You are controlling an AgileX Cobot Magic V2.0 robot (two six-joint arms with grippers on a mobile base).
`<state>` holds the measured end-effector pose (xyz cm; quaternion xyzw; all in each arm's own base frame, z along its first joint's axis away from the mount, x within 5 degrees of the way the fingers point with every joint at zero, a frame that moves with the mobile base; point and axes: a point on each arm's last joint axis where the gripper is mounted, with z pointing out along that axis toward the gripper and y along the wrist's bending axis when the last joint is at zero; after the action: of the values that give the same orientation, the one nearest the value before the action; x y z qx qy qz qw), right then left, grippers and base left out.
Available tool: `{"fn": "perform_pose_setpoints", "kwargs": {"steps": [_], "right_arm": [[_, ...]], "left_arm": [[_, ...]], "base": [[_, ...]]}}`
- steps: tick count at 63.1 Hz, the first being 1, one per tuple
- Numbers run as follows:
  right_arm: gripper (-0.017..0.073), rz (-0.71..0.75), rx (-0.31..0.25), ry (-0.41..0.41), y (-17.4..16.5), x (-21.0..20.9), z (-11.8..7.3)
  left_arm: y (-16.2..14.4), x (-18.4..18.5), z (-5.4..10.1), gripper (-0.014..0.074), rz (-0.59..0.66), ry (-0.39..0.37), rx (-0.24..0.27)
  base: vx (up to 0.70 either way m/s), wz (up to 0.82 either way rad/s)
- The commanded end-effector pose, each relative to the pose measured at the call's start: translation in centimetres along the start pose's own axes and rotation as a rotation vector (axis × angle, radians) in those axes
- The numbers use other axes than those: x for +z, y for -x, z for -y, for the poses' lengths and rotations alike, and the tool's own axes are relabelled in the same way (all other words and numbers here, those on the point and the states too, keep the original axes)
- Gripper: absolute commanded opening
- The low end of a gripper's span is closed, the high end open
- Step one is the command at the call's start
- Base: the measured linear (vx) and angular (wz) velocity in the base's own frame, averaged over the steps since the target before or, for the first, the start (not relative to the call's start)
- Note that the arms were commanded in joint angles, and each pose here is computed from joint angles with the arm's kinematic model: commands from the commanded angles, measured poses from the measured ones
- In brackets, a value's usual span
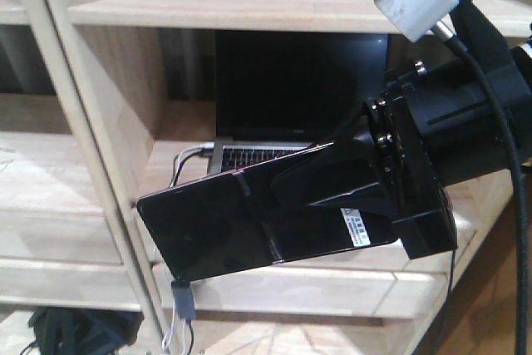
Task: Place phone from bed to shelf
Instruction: 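Carry the phone in the right gripper toward the wooden shelf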
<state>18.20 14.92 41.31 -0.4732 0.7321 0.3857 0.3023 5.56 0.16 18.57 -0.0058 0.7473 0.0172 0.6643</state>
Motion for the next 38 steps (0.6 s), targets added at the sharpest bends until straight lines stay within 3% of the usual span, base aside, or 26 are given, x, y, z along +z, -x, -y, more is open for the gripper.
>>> {"fn": "perform_pose_setpoints", "kwargs": {"steps": [1,38], "right_arm": [[-0.0002,0.054,-0.023,0.055,0.86,-1.04,-1.65],[-0.0002,0.054,-0.024,0.055,0.86,-1.04,-1.65]], "left_arm": [[0.50,-0.03,-0.03,0.0001,0.075,0.004,-0.009],[0.50,-0.03,-0.03,0.0001,0.075,0.004,-0.009]], "base": [[0.16,-0.03],[0.12,-0.09]]}}
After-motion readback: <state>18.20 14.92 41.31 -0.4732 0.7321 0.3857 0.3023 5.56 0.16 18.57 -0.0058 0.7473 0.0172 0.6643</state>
